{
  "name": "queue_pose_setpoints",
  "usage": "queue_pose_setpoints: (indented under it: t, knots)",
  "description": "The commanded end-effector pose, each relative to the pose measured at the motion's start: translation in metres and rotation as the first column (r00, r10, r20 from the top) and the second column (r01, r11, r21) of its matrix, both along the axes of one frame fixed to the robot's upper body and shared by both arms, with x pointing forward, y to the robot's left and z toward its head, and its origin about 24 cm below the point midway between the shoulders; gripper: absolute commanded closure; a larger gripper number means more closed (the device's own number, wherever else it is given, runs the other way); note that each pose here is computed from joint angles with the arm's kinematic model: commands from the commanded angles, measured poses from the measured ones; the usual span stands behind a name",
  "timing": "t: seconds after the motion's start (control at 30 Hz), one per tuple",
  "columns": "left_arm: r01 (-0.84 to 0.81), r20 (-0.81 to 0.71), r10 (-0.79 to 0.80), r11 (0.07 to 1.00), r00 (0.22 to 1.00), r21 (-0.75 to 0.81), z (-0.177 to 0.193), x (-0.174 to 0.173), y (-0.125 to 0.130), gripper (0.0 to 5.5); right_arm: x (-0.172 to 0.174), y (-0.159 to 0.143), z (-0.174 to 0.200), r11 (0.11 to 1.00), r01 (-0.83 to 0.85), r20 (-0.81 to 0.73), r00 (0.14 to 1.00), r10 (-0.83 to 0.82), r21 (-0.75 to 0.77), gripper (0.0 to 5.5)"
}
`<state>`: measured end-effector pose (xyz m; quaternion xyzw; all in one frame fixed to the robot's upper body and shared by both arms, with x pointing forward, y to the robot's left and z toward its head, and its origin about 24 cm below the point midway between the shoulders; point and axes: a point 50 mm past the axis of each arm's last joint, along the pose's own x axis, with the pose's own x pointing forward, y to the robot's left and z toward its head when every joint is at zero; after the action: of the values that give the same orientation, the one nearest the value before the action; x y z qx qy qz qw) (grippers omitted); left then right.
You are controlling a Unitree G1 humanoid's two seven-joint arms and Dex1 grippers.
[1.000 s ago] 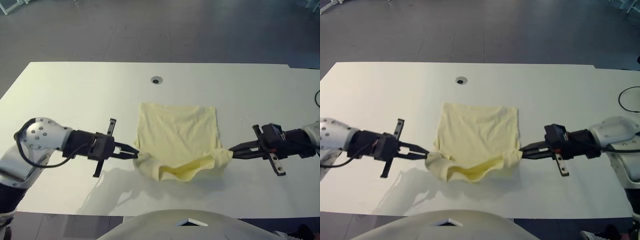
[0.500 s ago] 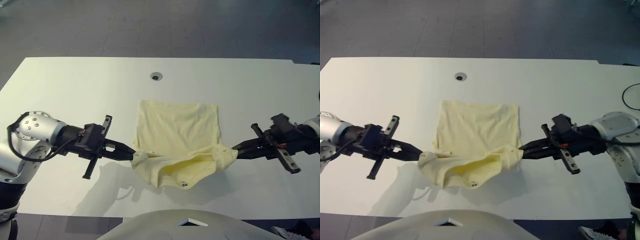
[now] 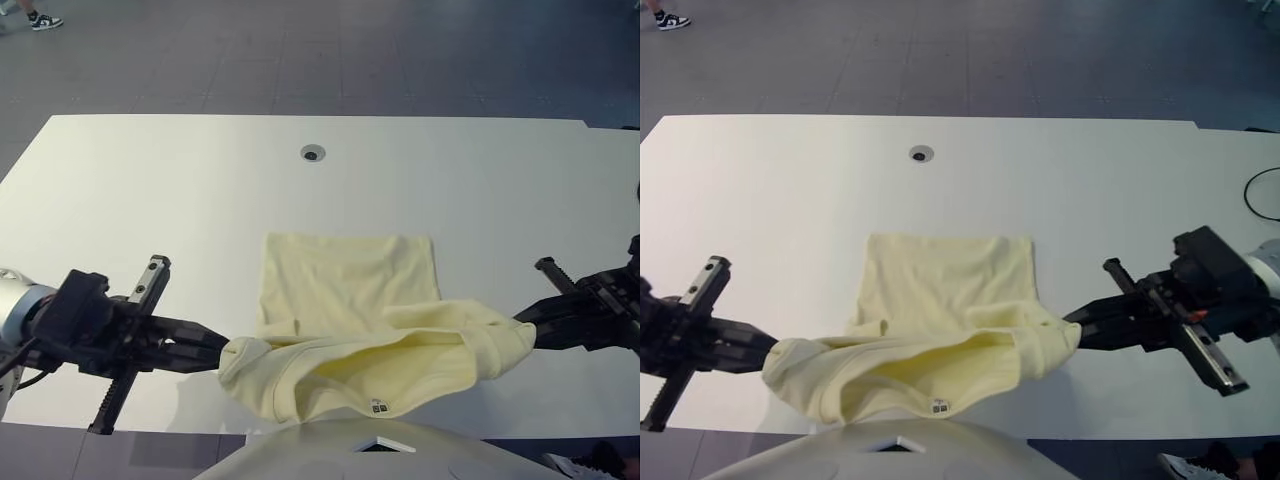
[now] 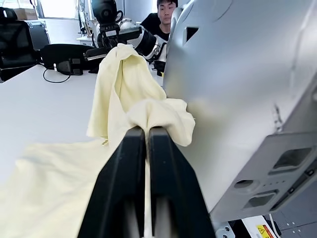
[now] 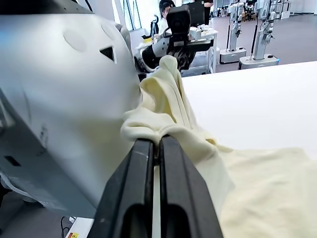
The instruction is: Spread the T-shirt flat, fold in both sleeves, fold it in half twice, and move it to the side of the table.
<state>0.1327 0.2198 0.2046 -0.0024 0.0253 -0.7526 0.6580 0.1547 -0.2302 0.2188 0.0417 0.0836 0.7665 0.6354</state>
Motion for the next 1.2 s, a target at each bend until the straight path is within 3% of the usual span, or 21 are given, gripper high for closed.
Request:
queue_pose_setpoints:
  t: [0.03,0.27,0.5,1.2]
  knots:
    - [0.006,-0.015,-0.007,1.000,1.000,-0.011,0.006,-0.016,0.001,5.47,-0.011,0.000,0.009,0.999,-0.008,-0.013,1.000,0.009,0.051,5.50]
    - [0.013,-0.040,-0.011,0.999,0.999,0.032,-0.002,-0.017,-0.002,5.47,-0.034,0.013,-0.007,0.996,-0.085,-0.140,0.986,0.087,0.018,5.50]
    - [0.059,-0.092,-0.051,0.994,0.994,0.087,-0.030,-0.003,-0.011,5.47,-0.023,0.020,-0.029,0.989,-0.121,-0.212,0.972,0.102,-0.080,5.50]
    - [0.011,-0.276,0.012,0.997,0.961,0.083,-0.091,0.065,-0.019,5.47,0.059,0.016,-0.103,0.959,-0.103,-0.449,0.893,-0.028,-0.263,5.50]
